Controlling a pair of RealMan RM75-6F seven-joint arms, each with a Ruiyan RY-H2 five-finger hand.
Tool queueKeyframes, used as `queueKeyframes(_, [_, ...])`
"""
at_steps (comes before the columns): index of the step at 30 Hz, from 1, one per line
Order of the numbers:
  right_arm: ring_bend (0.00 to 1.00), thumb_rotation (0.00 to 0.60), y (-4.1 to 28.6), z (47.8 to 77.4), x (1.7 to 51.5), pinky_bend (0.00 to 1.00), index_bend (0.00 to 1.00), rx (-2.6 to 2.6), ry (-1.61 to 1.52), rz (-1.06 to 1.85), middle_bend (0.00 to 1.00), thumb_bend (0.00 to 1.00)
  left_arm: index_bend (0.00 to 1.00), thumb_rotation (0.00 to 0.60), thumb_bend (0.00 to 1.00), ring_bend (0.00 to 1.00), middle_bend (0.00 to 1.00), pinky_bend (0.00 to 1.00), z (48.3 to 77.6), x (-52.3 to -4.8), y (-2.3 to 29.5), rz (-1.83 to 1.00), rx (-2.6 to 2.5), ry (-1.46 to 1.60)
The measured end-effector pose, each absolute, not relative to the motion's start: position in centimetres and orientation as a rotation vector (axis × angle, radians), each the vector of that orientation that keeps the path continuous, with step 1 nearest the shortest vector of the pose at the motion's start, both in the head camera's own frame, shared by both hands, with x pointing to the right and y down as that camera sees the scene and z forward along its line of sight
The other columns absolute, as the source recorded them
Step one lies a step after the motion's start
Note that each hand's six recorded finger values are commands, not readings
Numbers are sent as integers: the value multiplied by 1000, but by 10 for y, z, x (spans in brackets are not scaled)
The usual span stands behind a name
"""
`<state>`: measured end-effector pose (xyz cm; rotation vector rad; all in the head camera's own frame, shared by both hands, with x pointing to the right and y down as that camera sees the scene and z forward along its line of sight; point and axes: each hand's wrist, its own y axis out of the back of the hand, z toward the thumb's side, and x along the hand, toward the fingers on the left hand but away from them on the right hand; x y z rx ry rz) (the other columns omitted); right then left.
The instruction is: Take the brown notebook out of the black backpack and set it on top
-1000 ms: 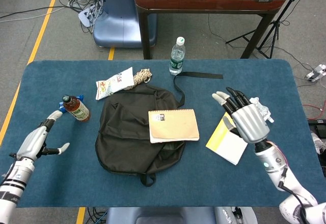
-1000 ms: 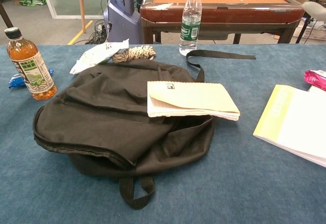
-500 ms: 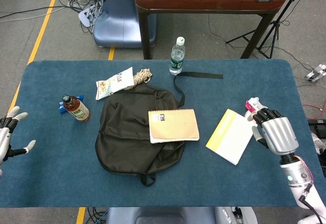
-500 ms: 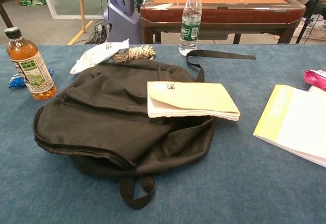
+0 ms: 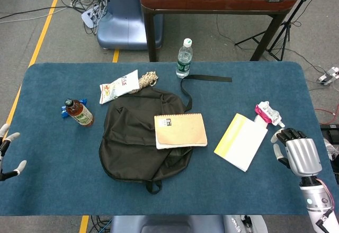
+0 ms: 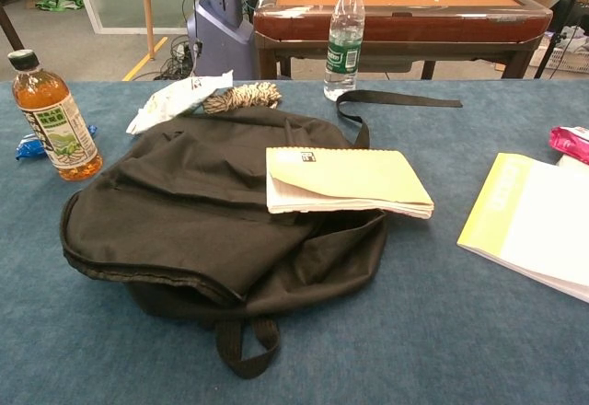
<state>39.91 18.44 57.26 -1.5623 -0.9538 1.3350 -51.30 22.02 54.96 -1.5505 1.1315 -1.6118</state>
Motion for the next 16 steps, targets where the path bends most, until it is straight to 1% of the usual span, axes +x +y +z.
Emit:
queueKeyframes(4, [337,600,187,575,401,447,526,-1561,-966,1354,439,503,187,600,237,5,5,18,551,-512,230,-1630,-1543,1120])
queueKeyframes(16, [337,600,193,585,398,446,529,-1615,-915,1420,439,503,193,600,237,8,5,18,558,-507,236,-1620,-1535,1105])
